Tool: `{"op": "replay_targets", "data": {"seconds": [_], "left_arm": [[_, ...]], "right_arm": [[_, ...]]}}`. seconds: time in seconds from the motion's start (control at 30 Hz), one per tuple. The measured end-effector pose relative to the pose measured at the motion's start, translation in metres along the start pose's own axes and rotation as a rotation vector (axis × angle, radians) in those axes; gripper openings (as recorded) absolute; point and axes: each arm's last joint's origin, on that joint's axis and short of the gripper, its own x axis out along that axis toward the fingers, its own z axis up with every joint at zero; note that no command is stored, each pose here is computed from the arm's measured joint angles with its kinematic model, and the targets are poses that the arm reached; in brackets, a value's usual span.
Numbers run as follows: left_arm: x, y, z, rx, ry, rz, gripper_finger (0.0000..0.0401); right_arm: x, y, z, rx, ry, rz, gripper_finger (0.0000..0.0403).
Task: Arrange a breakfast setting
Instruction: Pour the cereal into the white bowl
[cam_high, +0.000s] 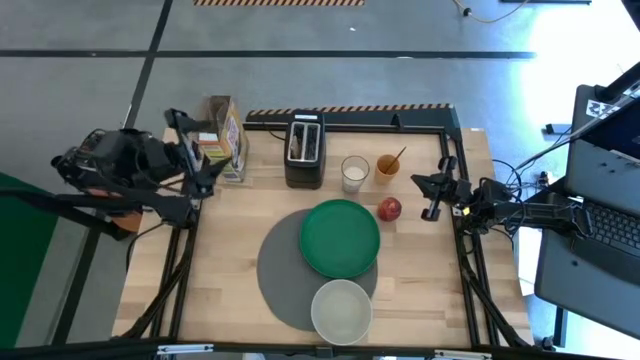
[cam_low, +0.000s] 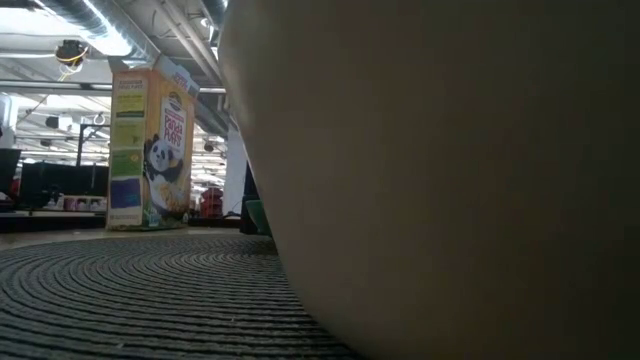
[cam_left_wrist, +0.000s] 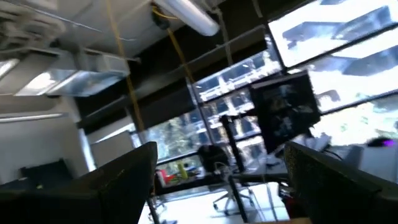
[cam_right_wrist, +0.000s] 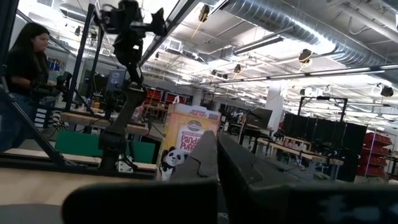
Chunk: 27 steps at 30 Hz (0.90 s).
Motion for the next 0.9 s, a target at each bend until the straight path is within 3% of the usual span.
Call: {"op": "replay_targets", "data": {"seconds": [0.1, 0.27, 0.4, 0.53, 0.67, 0.8, 0.9], "left_arm": [[-0.009, 0.015, 0.01, -0.041, -0.004, 0.002, 0.0346], [-0.021, 0.029, 0.023, -0.123, -0.035, -0.229, 0.0346], [-0.018, 0.03, 0.022, -0.139, -0.032, -0.222, 0.0346], [-0.001, 0.017, 0.013, -0.14, -0.015, -0.329, 0.0346], [0.036, -0.002, -0.006, -0.151, 0.01, -0.454, 0.0346], [0.08, 0.0, -0.039, -0.109, 0.078, -0.358, 0.0346], [0.1, 0.021, -0.056, -0.097, 0.126, -0.263, 0.0346]], "right_arm": [[0.0, 0.0, 0.0, 0.0, 0.0, 0.0, 0.0], [0.0, 0.0, 0.0, 0.001, -0.004, -0.004, 0.0], [0.0, -0.002, 0.0, 0.001, 0.009, -0.055, 0.0], [0.0, -0.004, 0.0, 0.001, 0.028, -0.125, 0.0], [0.0, -0.005, 0.0, -0.001, 0.037, -0.155, 0.0], [0.0, -0.005, -0.001, -0.001, 0.04, -0.162, 0.0], [0.0, -0.005, -0.001, -0.001, 0.04, -0.161, 0.0]]}}
